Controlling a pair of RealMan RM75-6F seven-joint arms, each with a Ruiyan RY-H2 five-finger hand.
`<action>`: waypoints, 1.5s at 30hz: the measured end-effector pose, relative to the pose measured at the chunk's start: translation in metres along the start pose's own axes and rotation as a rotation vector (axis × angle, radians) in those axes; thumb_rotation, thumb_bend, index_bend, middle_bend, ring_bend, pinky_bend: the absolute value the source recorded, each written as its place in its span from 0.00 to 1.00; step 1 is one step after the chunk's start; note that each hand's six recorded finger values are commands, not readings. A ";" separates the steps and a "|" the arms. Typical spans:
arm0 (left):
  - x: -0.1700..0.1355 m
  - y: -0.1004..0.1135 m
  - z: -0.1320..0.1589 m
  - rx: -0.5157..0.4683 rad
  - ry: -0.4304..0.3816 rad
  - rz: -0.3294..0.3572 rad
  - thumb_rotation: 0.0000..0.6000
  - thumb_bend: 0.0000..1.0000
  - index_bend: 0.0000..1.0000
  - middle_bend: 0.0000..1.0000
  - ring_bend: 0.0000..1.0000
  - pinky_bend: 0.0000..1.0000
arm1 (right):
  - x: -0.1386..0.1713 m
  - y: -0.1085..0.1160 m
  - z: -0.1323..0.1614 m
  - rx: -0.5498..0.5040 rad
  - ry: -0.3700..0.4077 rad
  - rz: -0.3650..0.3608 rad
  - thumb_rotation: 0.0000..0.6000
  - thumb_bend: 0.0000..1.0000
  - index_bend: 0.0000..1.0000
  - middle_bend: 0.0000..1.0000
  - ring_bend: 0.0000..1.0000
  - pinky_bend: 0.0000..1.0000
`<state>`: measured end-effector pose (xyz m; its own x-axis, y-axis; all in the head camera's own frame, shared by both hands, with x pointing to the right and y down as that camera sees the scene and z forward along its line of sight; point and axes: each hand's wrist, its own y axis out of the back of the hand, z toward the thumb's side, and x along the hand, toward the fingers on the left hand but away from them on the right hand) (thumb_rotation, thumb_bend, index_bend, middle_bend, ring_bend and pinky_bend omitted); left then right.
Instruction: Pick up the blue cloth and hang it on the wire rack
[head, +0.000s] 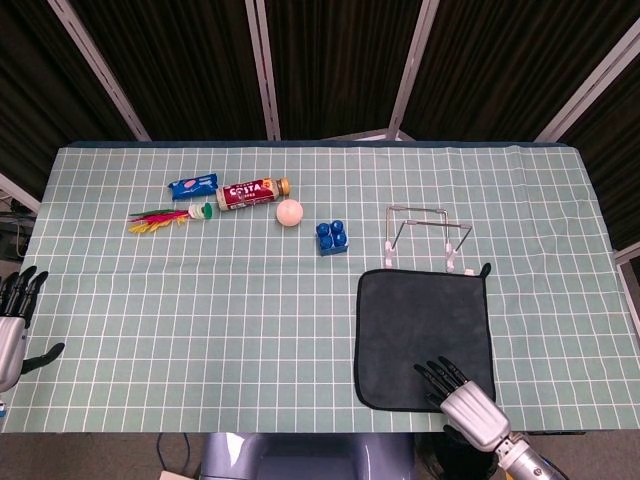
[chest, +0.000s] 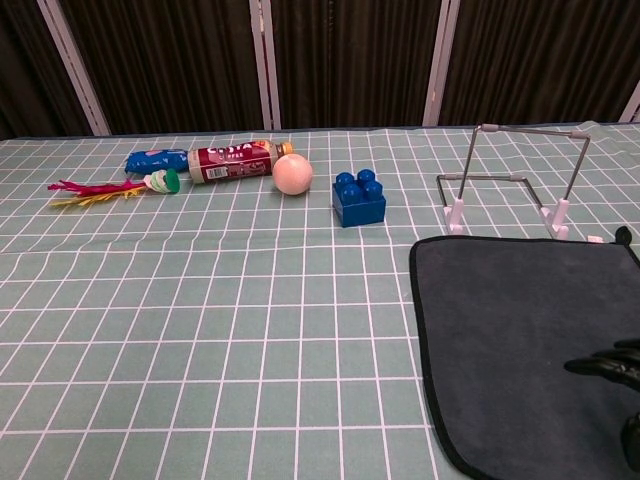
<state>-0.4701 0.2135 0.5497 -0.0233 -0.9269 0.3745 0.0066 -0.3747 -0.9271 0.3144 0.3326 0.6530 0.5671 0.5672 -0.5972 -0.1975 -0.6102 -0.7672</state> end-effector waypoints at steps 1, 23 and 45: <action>0.000 0.000 0.000 0.000 0.000 0.000 1.00 0.00 0.00 0.00 0.00 0.00 | -0.001 -0.001 0.000 0.006 -0.001 -0.001 1.00 0.13 0.41 0.00 0.00 0.00; 0.000 -0.001 0.000 0.000 0.001 0.000 1.00 0.00 0.00 0.00 0.00 0.00 | -0.012 -0.007 -0.004 0.079 -0.002 -0.033 1.00 0.17 0.45 0.00 0.00 0.00; 0.000 -0.001 0.001 0.002 0.000 0.001 1.00 0.00 0.00 0.00 0.00 0.00 | -0.012 -0.012 -0.003 0.103 0.008 -0.035 1.00 0.35 0.51 0.00 0.00 0.00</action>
<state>-0.4693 0.2138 0.5504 -0.0228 -0.9274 0.3733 0.0083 -0.3736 -0.9276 0.3125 0.3310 0.6698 0.5817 0.5824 -0.5678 -0.2582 -0.5297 -0.8079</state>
